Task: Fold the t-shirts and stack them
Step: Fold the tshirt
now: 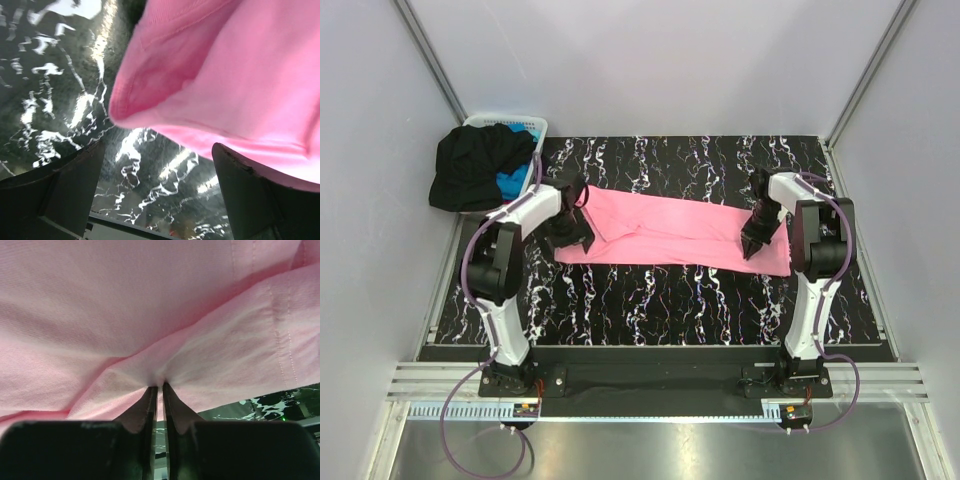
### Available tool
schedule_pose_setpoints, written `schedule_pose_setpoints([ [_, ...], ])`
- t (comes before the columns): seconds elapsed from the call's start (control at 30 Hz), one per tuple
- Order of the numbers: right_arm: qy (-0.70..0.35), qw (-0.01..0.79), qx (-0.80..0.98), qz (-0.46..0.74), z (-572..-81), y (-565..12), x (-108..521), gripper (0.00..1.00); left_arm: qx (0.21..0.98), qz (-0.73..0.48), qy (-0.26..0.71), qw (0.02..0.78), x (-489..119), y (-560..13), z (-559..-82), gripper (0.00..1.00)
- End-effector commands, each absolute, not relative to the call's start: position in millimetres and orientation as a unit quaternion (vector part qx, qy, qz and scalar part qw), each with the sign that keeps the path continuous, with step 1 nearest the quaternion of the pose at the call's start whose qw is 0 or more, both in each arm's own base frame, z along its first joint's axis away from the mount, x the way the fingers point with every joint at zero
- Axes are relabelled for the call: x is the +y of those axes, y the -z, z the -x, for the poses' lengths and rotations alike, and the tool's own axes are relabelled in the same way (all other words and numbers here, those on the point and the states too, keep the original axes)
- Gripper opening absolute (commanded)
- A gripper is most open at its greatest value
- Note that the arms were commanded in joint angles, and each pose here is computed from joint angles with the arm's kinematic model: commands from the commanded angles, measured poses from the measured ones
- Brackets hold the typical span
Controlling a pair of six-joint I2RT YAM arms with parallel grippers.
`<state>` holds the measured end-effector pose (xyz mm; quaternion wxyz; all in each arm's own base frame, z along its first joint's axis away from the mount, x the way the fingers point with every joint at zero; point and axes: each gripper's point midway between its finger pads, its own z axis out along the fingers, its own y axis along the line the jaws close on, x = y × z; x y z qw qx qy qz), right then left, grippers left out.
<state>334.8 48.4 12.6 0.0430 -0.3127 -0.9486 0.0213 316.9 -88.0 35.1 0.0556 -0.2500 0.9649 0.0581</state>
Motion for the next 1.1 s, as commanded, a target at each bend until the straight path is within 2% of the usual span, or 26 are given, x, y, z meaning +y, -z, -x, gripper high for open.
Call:
schedule_pose_setpoints([
  [0.0,-0.028,-0.020,-0.951,0.308,-353.9,-37.2,38.1,0.14,0.956,0.251,-0.026,0.150,-90.9,-97.2,-345.8,0.95],
  [0.1,-0.026,-0.040,-0.951,0.305,-362.8,-45.3,36.5,0.14,0.953,0.236,0.001,0.190,-101.0,-118.1,-362.5,0.97],
  [0.27,-0.011,-0.060,-0.950,0.307,-372.8,-57.9,39.7,0.14,0.957,0.220,0.041,0.183,-123.7,-117.6,-367.6,0.96],
  [0.4,-0.003,-0.078,-0.949,0.304,-378.6,-67.3,40.8,0.14,0.963,0.209,0.074,0.155,-148.6,-95.0,-364.8,0.81],
  [0.43,0.001,-0.088,-0.948,0.305,-380.9,-73.0,41.0,0.14,0.963,0.210,0.079,0.149,-151.9,-89.9,-364.4,0.73],
  [0.53,0.009,-0.099,-0.948,0.302,-382.5,-80.4,42.3,0.15,0.963,0.210,0.114,0.126,-168.1,-73.8,-362.4,0.62],
  [0.8,0.010,-0.093,-0.950,0.298,-375.3,-77.6,42.0,0.15,0.962,0.205,0.139,0.112,-190.9,-49.9,-373.8,0.57],
  [1.07,0.009,-0.092,-0.951,0.294,-375.4,-76.5,42.4,0.15,0.960,0.198,0.153,0.126,-207.9,-57.6,-385.9,0.53],
])
